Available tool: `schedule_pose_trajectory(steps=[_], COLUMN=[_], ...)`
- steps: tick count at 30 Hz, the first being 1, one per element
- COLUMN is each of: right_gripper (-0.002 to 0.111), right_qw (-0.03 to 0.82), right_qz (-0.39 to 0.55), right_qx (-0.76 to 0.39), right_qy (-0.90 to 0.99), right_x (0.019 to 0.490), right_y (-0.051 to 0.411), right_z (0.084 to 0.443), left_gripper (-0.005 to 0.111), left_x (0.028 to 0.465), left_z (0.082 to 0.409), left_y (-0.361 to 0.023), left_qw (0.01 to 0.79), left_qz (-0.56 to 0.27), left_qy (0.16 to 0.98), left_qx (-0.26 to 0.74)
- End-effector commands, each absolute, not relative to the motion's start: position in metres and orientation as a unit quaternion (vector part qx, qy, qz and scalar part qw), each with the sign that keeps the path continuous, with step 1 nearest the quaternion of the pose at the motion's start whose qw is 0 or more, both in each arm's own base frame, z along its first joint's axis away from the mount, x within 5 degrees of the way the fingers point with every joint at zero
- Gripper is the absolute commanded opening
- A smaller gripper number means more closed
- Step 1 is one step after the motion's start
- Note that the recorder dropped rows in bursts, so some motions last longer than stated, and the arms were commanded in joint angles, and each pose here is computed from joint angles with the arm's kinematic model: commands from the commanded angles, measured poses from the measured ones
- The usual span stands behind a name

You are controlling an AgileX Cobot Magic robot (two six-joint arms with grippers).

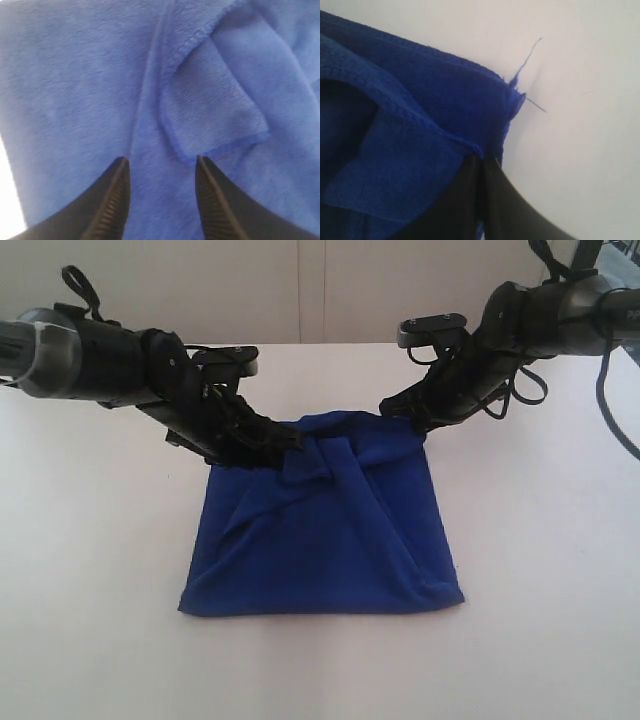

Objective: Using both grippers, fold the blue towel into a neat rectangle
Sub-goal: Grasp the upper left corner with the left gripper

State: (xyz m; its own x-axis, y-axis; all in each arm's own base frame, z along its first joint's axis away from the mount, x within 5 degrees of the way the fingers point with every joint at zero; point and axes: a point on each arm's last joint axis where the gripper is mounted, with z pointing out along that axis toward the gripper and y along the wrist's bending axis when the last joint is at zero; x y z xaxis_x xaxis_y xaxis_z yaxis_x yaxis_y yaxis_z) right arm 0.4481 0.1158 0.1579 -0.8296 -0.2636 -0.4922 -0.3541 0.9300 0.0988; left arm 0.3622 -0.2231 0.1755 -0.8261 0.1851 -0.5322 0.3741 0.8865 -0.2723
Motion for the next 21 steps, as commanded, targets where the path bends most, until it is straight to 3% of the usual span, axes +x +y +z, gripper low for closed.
schedule_pose_trajectory(steps=[1, 10, 21], right_gripper=[0.0, 0.0, 0.0], right_qw=[0.245, 0.247, 0.249], right_qz=[0.091, 0.091, 0.09], right_qx=[-0.16, -0.16, -0.16], right_qy=[0.952, 0.951, 0.951], right_x=[0.449, 0.449, 0.45], right_y=[0.114, 0.114, 0.114], right_z=[0.158, 0.158, 0.158], left_gripper=[0.048, 0.048, 0.048], left_x=[0.361, 0.366, 0.356], left_z=[0.168, 0.152, 0.148], left_y=[-0.238, -0.244, -0.257], left_qw=[0.274, 0.275, 0.259], left_qz=[-0.192, -0.209, -0.214], left_qy=[0.93, 0.932, 0.934], left_qx=[0.152, 0.109, 0.123])
